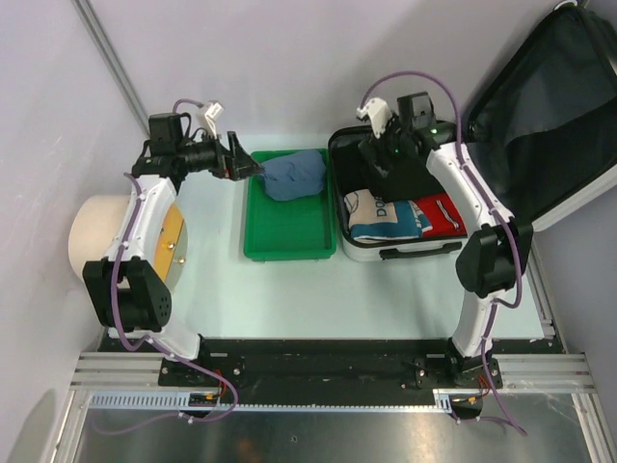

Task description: Open, take out, and arrange the luggage

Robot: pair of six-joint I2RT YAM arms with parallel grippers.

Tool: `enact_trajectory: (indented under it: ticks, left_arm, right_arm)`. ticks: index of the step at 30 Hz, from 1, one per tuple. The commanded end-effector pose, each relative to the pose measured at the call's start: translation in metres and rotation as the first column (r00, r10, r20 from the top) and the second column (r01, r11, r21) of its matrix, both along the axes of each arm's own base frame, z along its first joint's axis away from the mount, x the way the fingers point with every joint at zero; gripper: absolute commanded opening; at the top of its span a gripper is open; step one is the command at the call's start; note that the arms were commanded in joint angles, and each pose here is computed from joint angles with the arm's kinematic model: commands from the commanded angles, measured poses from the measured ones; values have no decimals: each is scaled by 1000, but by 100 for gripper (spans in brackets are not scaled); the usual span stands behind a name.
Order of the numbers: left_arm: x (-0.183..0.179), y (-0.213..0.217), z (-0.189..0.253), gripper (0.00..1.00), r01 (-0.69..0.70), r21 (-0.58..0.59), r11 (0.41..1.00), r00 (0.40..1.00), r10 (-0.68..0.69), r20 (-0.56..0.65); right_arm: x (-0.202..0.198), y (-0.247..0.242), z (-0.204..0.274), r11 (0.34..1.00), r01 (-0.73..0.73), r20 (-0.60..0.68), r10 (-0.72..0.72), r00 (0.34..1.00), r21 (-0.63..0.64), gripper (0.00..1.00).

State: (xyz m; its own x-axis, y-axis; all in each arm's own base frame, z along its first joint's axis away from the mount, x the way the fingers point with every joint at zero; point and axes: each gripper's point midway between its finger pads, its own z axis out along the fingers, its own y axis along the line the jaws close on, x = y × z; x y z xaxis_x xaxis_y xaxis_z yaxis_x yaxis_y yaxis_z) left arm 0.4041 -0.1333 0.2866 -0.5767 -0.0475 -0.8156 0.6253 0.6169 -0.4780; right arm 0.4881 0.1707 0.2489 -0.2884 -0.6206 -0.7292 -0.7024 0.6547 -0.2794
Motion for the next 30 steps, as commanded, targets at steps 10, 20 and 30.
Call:
enact_trajectory:
  ticks: [10,20,30]
  left_arm:
    - [-7,-21,12,100,78,12,997,994,-78,71]
    - [0,-23,12,100,69,1,998,996,-69,50]
    - [-2,-23,20,100,72,-3,997,995,-72,67]
  right_arm:
    - [-47,-89,-55,915,-254,50,283,958,-313,86]
    - [9,-91,-81,908,-235,194,315,929,-348,98]
    - [-24,-73,-109,793,-495,90,556,826,-355,100]
